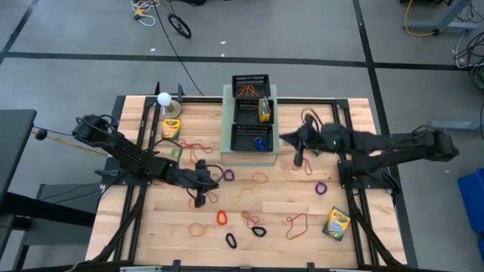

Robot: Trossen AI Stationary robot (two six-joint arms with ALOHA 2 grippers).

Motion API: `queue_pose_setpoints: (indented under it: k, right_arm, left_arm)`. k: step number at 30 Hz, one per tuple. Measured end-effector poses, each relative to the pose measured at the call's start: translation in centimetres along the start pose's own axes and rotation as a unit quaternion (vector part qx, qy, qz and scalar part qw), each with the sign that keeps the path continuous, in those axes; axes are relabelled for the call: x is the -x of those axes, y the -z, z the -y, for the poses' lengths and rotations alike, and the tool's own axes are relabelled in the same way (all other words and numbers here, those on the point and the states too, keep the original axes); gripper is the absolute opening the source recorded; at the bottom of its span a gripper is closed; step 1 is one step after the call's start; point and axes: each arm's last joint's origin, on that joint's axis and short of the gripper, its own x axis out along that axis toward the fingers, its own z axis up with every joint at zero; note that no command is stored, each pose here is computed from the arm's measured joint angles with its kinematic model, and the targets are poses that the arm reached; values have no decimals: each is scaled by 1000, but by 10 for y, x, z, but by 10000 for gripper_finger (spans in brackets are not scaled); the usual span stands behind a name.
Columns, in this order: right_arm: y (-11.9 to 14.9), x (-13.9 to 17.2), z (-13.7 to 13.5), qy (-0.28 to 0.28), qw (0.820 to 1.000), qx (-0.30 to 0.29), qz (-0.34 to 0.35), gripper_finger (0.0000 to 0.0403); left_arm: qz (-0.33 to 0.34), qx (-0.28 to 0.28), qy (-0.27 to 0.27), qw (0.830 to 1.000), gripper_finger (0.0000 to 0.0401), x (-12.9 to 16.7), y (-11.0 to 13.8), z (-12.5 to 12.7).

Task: Pick & Place Office Desk Supplies
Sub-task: Put the middle orange rubber band into the top black bin on the shelf

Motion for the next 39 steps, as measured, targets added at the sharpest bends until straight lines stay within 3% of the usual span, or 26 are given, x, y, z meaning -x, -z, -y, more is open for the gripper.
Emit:
queue_pose_setpoints:
  k: [5,11,20,28,39]
  right_arm:
    - [19,2,-22,-26,999,9,27,6]
    - [32,5,-36,-58,996,4,65,10]
    - [39,7,-42,-75,994,14,76,11]
    - [39,7,-42,-74,994,31,77,11]
    - [40,7,-42,-77,994,33,74,11]
  left_arm:
    - [-92,-23,-16,995,77,-5,-5,4]
    - [-157,-55,38,985,74,0,-13,19]
    - [-290,-51,8,956,112,19,0,32]
    - [-305,-14,-36,952,152,14,10,27]
    - [-312,-49,-37,948,105,8,15,27]
